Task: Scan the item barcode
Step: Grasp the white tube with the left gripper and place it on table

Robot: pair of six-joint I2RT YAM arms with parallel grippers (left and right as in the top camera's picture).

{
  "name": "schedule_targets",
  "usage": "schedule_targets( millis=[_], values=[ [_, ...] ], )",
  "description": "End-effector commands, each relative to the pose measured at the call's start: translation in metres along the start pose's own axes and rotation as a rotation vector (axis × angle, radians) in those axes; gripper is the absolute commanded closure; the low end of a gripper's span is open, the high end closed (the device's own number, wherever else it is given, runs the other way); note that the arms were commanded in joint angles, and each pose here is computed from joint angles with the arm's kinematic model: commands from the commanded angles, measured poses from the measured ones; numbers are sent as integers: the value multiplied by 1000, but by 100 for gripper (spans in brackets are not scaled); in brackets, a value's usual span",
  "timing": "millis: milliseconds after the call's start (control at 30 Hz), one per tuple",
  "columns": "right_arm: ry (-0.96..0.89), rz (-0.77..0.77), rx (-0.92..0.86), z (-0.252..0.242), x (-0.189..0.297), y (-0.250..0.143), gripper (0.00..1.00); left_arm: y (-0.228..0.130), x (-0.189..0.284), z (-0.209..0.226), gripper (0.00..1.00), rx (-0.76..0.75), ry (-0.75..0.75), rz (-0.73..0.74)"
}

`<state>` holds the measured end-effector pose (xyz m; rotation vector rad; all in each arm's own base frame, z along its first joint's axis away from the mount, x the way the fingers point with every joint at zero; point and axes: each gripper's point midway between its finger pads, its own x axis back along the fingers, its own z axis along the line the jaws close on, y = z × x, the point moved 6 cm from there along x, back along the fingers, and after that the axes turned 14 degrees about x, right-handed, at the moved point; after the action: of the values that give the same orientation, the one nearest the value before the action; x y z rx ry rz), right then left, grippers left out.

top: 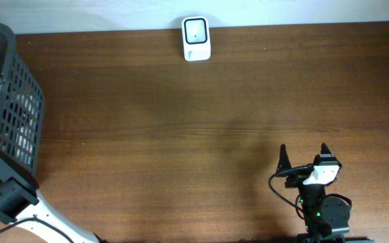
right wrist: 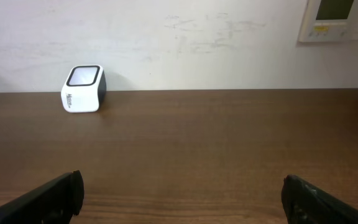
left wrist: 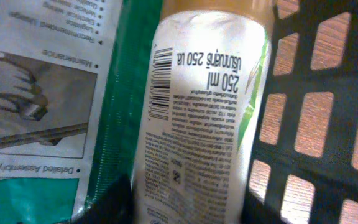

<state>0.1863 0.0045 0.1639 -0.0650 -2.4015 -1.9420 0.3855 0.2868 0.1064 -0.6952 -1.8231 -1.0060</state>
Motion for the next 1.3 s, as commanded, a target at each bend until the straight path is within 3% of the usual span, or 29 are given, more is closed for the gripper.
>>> schedule_targets(
  millis=[0,100,133,200,367,467,567,633,700,767,867,1000,1133,1267],
  values=[
    [5,3,4,1,0,-2,2,-9,-5,18,69,58,155,40],
    [5,3,4,1,0,-2,2,-7,-5,19,69,55,158,33],
    [5,3,4,1,0,-2,2,-7,-5,19,73,55,159,33],
    [5,3,4,1,0,-2,2,-7,-4,19,98,55,158,32],
    [5,3,4,1,0,-2,2,18,39,7,100,88,163,-72],
    [5,3,4,1,0,-2,2,54,114,-14,100,80,160,-280],
    [5,3,4,1,0,-2,2,81,231,-51,100,110,138,-578],
    [5,3,4,1,0,-2,2,77,289,-81,100,125,55,-714],
    [5,3,4,1,0,-2,1,62,340,-133,100,9,-90,-820],
    [5,3,4,1,0,-2,2,39,363,-180,100,-76,-165,-837],
    [5,3,4,1,0,-2,2,5,340,-239,100,-163,-267,-661],
    [5,3,4,1,0,-2,2,-56,248,-315,100,-304,-338,-252],
    [5,3,4,1,0,-2,2,-115,147,-350,100,-294,-184,29],
    [5,3,4,1,0,-2,1,-170,66,-383,100,-274,-141,193]
  ],
)
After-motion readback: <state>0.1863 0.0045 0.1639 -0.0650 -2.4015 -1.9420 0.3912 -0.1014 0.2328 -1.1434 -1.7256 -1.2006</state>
